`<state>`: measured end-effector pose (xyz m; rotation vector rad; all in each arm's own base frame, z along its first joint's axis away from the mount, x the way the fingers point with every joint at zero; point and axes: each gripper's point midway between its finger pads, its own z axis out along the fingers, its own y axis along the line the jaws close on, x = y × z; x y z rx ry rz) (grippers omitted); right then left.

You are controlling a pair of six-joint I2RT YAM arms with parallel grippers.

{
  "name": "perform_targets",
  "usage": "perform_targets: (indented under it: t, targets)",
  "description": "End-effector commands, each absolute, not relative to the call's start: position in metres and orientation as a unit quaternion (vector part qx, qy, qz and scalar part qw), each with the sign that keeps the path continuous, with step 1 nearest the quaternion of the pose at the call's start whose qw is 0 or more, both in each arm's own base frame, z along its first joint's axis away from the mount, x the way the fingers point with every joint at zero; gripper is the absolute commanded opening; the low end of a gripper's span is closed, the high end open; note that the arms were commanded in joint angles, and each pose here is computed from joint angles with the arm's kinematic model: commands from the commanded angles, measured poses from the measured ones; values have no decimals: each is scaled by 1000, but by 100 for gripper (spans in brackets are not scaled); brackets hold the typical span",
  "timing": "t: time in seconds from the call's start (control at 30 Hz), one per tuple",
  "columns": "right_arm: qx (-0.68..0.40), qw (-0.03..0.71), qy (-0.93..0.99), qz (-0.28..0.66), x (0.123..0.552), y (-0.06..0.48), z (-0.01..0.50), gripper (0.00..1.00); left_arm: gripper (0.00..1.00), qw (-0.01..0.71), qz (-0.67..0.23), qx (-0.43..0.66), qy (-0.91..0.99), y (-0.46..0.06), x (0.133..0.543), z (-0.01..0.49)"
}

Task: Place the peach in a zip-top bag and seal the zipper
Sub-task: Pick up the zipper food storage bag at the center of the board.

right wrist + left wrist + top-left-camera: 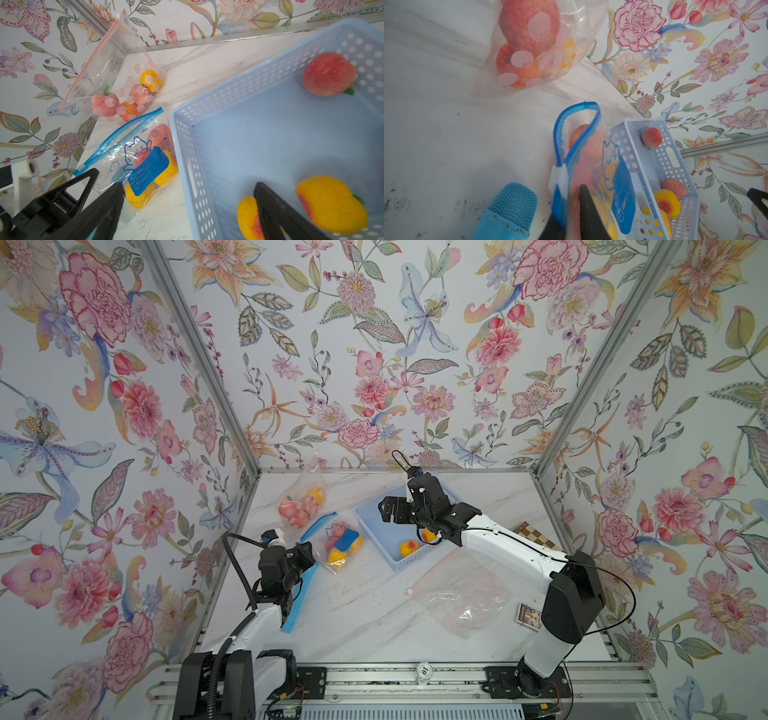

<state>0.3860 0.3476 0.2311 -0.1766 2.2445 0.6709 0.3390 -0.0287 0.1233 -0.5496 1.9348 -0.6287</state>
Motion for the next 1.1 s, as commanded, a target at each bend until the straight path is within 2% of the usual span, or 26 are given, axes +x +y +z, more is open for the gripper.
perform_targets:
  t: [0.0,0.03,0.27,0.53,0.7,0.93,1.07]
  targets:
    - [-76,420,866,260,388,339,253,99,3,546,-254,-145,785,-36,346,148]
    - [-82,425,864,257,387,338,255,99,0,556,-257,-123,781,-40,346,154]
    - [-128,446,856,226,380,328,265,99,0,595,-290,-9,750,-69,332,187]
    - [-204,484,823,217,366,322,296,99,0,598,-317,111,728,-113,289,185]
    - [-252,486,809,216,358,317,302,99,0,588,-347,212,699,-154,266,193]
    - [-299,473,788,256,338,317,308,99,0,567,-419,297,644,-185,242,219]
    - [-344,462,766,284,319,324,313,94,0,536,-442,347,630,-206,238,218]
